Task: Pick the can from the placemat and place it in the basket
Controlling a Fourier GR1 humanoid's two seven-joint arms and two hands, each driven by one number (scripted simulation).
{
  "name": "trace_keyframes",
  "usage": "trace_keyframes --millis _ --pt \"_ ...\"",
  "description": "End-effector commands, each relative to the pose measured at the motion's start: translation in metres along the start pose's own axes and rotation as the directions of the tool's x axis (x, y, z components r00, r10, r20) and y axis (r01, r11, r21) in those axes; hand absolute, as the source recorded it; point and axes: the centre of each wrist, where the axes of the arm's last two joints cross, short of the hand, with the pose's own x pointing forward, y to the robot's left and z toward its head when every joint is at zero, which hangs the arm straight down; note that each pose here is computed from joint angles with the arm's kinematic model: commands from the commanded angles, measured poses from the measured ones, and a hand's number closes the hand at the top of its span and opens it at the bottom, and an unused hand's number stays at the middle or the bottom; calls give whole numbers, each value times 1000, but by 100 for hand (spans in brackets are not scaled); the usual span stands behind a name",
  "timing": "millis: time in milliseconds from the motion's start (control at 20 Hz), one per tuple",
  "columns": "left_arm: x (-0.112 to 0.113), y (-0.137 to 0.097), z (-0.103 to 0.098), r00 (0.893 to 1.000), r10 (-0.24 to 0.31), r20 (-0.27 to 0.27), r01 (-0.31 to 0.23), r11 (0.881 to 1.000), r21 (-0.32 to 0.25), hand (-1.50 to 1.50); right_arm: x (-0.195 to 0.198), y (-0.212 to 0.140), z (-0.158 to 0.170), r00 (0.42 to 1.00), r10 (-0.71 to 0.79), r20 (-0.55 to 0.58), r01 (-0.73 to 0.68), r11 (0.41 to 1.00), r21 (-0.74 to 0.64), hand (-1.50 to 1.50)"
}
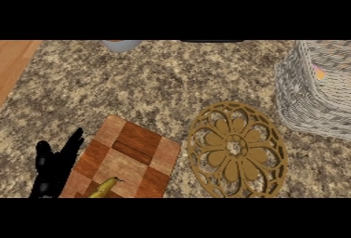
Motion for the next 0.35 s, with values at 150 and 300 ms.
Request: trace_keyframes --millis 150,300 --pt "-45 -9 18 996 12 -88 -12 1000 6 0 -20 -64 -6 992 -96 -81 85 988 -129 -150" --pt "-9 -7 -6 996 24 -86 -22 999 33 0 -38 -106 -3 991 -54 -119 41 993 -113 -150"
